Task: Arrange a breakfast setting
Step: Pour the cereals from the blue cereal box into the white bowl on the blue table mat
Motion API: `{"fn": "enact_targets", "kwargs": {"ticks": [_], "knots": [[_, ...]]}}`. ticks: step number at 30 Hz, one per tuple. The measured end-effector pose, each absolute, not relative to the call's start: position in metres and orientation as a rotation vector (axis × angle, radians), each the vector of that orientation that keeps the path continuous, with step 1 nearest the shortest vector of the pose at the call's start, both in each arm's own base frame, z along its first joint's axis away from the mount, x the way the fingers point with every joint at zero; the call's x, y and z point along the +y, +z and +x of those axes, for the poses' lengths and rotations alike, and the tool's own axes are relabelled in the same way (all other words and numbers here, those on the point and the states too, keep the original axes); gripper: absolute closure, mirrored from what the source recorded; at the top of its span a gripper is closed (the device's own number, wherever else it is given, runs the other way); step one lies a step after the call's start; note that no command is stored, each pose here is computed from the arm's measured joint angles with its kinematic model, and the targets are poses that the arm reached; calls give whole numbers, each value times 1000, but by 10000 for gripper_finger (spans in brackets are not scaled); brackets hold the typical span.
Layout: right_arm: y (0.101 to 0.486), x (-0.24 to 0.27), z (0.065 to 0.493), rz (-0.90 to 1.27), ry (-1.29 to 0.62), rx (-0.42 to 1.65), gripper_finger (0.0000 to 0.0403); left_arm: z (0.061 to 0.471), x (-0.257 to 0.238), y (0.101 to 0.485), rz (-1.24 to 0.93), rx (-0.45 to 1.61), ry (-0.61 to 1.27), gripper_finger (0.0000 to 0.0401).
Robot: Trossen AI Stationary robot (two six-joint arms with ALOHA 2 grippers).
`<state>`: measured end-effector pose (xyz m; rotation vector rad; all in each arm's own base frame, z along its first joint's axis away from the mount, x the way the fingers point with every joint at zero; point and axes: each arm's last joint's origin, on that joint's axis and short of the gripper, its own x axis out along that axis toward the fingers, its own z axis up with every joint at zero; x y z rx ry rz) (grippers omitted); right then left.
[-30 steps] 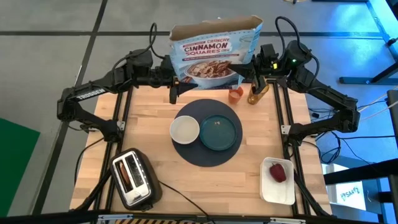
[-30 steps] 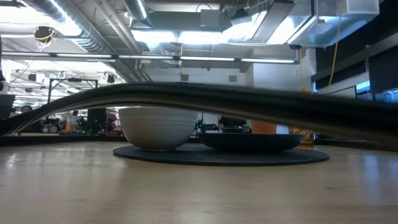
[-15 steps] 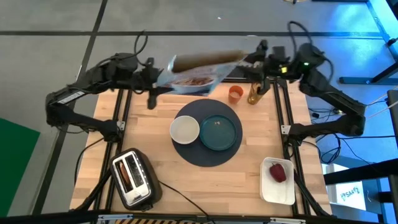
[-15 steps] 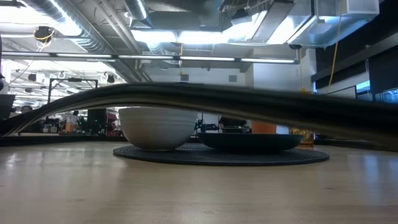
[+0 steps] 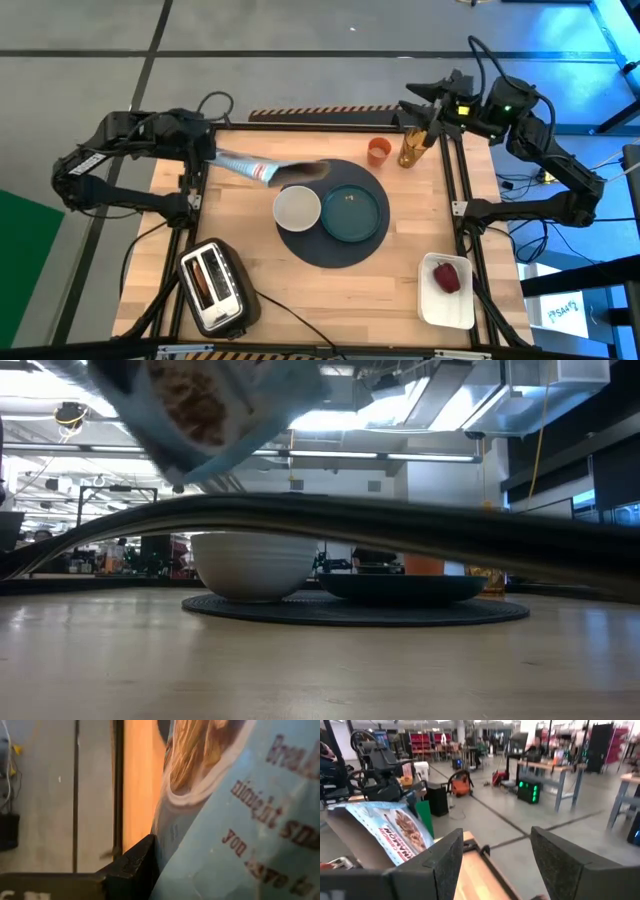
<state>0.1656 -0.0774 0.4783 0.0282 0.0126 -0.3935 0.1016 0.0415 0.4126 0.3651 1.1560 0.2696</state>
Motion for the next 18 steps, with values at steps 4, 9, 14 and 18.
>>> {"fn": "enact_targets", "kwargs": {"ticks": [4, 9, 14, 18], "knots": [[474, -79, 170, 62, -394, 41, 178, 101, 42, 412, 410, 1189, 254, 256], [469, -82, 176, 98, -391, 72, 178, 107, 46, 410, 561, 1271, 247, 256], [464, -85, 182, 134, -387, 103, 178, 117, 52, 407, 701, 1363, 241, 256], [461, -85, 184, 145, -381, 127, 178, 124, 55, 404, 785, 1413, 176, 256]]}}
